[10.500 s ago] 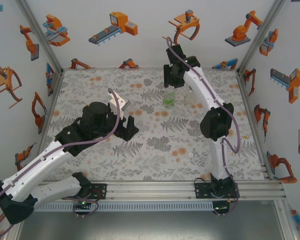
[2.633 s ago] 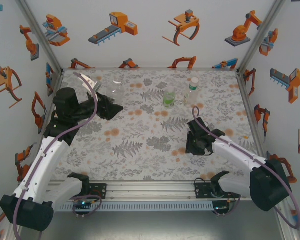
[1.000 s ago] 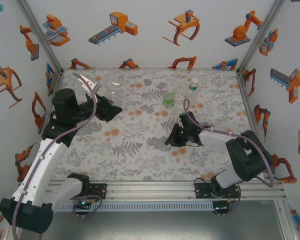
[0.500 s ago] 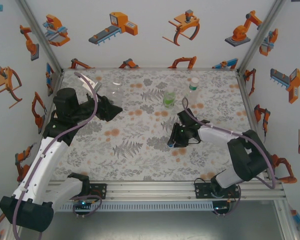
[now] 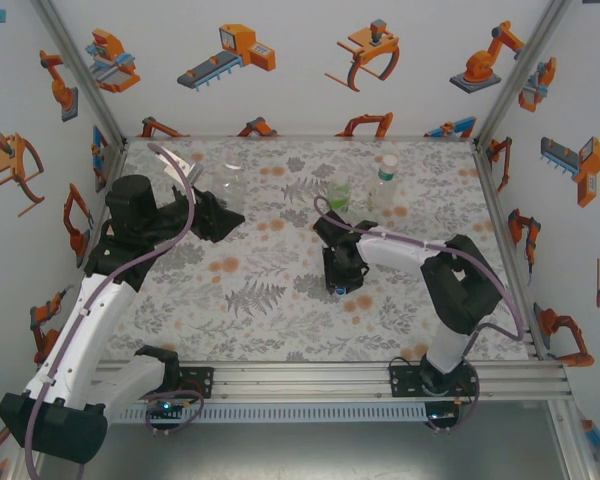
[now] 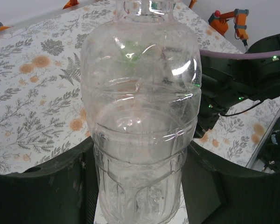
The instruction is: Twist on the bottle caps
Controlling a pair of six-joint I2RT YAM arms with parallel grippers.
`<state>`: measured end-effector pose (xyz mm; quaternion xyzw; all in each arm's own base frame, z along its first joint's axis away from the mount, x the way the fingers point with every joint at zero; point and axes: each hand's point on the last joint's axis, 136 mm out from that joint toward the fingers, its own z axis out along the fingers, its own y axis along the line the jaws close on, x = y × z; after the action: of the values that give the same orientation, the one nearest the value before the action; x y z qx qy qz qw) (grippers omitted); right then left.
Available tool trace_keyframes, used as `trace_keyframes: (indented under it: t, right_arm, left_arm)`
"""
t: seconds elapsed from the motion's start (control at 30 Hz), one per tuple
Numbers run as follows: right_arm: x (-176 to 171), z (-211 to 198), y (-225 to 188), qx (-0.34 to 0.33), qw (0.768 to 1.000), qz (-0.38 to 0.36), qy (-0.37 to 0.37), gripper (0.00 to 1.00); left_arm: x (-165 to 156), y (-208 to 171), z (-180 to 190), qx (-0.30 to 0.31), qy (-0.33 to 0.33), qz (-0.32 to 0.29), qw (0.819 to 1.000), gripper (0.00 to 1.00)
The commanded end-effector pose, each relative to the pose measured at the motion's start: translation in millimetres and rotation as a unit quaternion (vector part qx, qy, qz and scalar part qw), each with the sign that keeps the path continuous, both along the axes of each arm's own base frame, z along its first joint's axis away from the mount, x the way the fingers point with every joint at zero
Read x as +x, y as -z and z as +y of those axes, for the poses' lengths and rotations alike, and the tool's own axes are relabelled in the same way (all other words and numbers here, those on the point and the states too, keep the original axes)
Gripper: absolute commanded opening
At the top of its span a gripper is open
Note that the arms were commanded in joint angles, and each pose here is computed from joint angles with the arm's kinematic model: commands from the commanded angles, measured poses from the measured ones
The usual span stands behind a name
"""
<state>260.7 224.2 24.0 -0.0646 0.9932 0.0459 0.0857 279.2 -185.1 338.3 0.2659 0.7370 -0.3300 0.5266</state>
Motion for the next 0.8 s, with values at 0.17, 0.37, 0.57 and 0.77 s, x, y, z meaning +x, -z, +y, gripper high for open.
trace_keyframes:
  t: [0.17,0.37,0.57,0.77]
  right_arm:
    - [-5.4,-11.0,8.7,-0.061,0.998,-0.002,-0.024,0.41]
    - [-3.4,-10.1,6.1,-0.059,0.998,-0.009,-0.027,0.38]
    - [-1.3,-9.3,0.4,-0.057,0.998,-0.016,-0.026,0.34]
    - [3.8,-3.4,-21.7,-0.033,0.998,-0.042,-0.035,0.31]
  left_arm:
    - [-3.2,-12.6,-0.2,0.003,0.005,-0.021,1.0,0.09]
    - [-2.7,-12.3,-0.3,0.003,0.005,-0.02,1.0,0.09]
    - [-2.3,-8.5,-0.5,0.007,0.005,-0.018,1.0,0.09]
    - [-14.5,9.9,-13.8,0.036,0.06,-0.01,0.998,0.1]
